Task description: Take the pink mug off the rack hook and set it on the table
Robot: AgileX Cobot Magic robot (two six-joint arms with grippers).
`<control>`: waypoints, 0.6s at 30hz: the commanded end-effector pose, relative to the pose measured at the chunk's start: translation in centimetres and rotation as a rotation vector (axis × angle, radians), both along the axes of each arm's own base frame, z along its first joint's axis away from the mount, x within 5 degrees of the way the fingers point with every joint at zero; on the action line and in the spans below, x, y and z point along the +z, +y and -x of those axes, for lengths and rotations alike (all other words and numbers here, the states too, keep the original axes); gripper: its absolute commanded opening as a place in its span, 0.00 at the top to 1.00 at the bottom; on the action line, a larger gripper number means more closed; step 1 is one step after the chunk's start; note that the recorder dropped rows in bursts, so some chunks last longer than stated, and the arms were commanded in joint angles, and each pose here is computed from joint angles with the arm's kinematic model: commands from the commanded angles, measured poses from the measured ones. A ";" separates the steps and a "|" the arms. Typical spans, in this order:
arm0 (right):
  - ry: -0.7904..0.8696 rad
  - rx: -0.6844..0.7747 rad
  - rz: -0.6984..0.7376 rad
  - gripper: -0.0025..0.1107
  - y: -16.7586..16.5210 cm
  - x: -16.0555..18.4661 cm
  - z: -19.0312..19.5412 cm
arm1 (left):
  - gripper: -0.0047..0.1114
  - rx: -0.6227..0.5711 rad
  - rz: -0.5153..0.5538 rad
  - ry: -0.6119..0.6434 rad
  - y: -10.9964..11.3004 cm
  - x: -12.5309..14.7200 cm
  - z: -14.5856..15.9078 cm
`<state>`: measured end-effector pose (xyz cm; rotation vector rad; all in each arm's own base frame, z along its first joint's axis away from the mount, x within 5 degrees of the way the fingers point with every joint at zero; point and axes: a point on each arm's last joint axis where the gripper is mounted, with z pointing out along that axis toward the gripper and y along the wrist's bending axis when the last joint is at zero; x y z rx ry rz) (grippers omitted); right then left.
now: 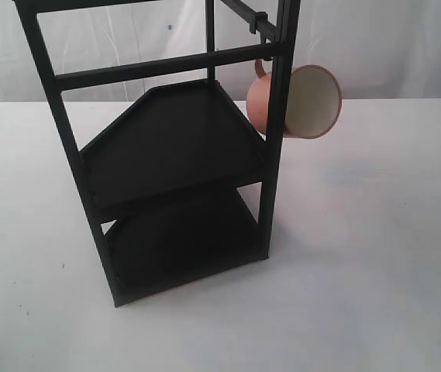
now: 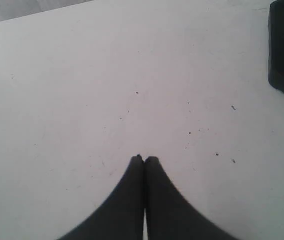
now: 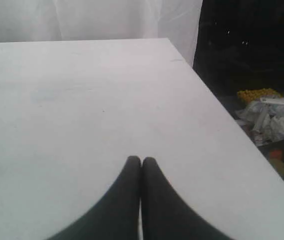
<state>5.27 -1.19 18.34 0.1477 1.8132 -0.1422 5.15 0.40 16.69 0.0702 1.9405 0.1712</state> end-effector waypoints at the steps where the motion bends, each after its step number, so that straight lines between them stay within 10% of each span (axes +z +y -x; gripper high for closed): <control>1: -0.044 0.007 0.115 0.98 -0.2 0.5 -0.1 | 0.96 0.001 0.001 -0.001 0.0 -0.1 0.0; 11: -0.491 0.108 0.102 0.98 1.0 4.5 -0.1 | 0.96 0.001 0.001 -0.001 0.0 -0.1 0.0; 15: -0.762 0.197 -0.158 0.98 1.6 6.5 0.7 | 0.96 0.001 0.001 -0.001 0.0 -0.1 0.0; 18: -0.630 0.138 -0.454 0.98 1.1 5.2 0.1 | 0.96 0.001 0.001 -0.001 0.0 -0.1 0.0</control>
